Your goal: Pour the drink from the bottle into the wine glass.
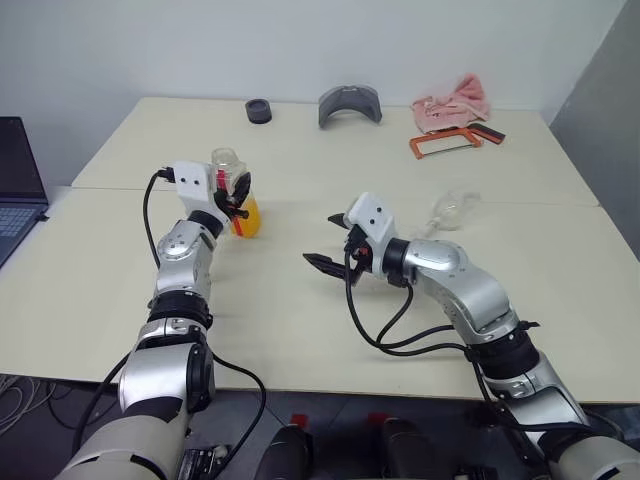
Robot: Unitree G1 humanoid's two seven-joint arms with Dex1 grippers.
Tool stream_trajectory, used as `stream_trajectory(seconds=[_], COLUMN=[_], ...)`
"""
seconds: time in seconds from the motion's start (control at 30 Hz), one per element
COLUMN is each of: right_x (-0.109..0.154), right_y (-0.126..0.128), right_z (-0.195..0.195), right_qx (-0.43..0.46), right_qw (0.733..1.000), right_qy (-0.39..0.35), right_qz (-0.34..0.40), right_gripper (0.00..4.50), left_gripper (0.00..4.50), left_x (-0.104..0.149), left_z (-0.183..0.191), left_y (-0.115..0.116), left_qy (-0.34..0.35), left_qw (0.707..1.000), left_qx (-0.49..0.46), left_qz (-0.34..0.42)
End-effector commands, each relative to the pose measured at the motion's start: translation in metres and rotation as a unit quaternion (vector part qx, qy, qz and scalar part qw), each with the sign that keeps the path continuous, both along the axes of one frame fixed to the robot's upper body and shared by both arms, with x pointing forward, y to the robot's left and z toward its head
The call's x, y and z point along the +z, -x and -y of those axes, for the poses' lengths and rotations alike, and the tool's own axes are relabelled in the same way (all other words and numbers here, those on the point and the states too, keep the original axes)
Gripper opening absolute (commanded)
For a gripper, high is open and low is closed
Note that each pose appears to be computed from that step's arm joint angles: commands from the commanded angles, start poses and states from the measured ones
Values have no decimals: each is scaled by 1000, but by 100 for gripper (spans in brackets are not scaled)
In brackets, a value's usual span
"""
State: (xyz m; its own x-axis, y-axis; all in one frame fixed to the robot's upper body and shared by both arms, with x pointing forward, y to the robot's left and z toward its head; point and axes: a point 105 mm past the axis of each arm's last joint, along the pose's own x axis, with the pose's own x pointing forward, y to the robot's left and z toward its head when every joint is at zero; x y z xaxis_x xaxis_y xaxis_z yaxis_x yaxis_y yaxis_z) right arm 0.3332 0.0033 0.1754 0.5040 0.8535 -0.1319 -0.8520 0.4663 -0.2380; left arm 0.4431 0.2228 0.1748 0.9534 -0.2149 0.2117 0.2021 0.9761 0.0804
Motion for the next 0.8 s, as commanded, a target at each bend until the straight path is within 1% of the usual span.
stream_trajectory(seconds=[0.03,0.1,0.13,0.27,0.37,0.6,0.8], right_x=[15,15,15,15,15,14,8], right_y=[4,5,5,7,8,11,17], right_z=[-7,-7,-7,-7,-5,-1,1], right_qx=[15,15,14,12,11,9,14], right_qw=[1000,1000,1000,1000,1000,1000,1000], right_qy=[-13,-15,-15,-18,-19,-19,-18], right_qz=[24,23,22,18,16,9,-3], right_gripper=[450,450,450,450,450,450,450], left_gripper=[166,166,239,364,447,447,447], left_x=[17,15,14,12,9,1,-16], left_z=[0,-1,-1,0,1,-3,-15], left_y=[-3,-4,-4,-2,0,8,19], left_qy=[-16,-11,-9,8,8,7,9], left_qw=[999,999,999,999,999,999,998], left_qx=[19,24,22,20,20,36,64], left_qz=[32,30,30,34,36,39,20])
